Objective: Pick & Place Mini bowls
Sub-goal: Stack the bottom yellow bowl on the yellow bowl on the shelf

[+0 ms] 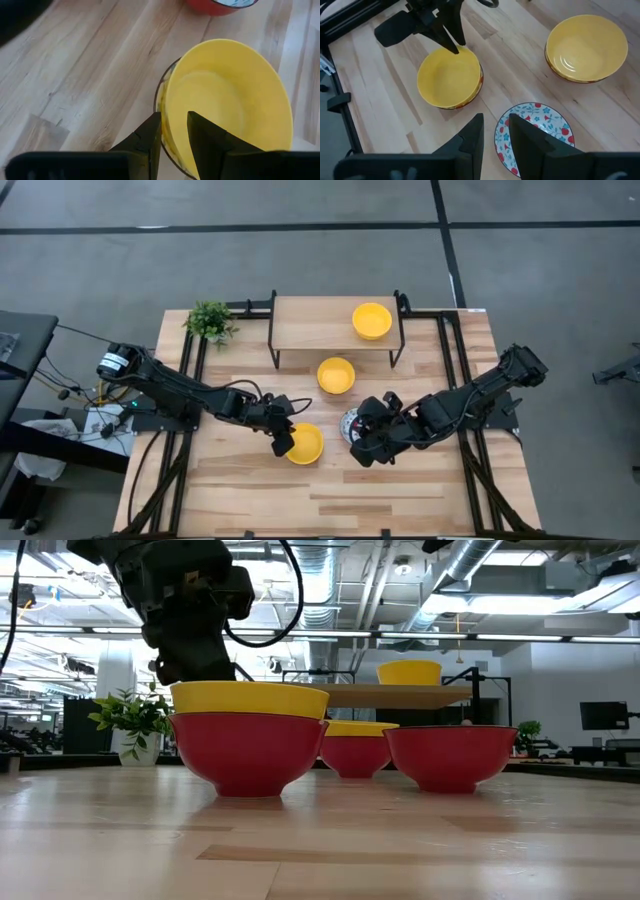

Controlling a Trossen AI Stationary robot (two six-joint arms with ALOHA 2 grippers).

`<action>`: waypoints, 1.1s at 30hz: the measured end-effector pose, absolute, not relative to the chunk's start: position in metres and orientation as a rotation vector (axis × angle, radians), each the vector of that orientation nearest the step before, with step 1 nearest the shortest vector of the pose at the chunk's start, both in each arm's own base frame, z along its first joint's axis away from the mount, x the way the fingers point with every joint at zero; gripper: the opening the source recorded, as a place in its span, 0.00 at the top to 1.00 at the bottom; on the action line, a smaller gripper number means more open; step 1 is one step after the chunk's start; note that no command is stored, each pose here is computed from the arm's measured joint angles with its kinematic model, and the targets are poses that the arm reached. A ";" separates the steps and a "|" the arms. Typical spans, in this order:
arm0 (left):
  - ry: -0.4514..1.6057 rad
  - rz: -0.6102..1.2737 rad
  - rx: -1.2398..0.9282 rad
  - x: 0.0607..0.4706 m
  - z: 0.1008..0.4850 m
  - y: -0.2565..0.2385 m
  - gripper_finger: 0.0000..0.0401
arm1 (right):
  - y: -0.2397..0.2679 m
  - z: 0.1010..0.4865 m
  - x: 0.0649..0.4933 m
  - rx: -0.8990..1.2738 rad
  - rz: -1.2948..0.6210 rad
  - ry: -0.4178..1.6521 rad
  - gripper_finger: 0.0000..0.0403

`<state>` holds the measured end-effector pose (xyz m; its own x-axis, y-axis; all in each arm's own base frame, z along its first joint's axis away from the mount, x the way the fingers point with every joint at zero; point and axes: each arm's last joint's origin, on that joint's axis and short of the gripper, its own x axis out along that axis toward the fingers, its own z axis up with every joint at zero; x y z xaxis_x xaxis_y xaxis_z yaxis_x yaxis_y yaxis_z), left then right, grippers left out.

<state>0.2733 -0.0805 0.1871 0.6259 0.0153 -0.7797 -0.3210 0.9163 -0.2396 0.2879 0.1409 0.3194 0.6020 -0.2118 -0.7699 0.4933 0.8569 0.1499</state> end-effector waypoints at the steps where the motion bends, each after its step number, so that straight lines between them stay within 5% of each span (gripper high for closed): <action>1: 0.878 0.198 -0.377 0.273 0.187 -0.081 0.77 | 0.141 0.319 0.288 0.369 -0.419 0.831 0.80; 9: 0.880 0.195 -0.379 0.273 0.187 -0.081 0.80 | 0.141 0.319 0.288 0.369 -0.419 0.830 0.80; 17: 0.884 0.186 -0.385 0.273 0.187 -0.081 0.98 | 0.141 0.319 0.288 0.372 -0.414 0.835 0.80; 33: 0.835 0.133 -0.456 0.274 0.201 -0.074 0.99 | 0.141 0.319 0.288 0.378 -0.405 0.844 0.80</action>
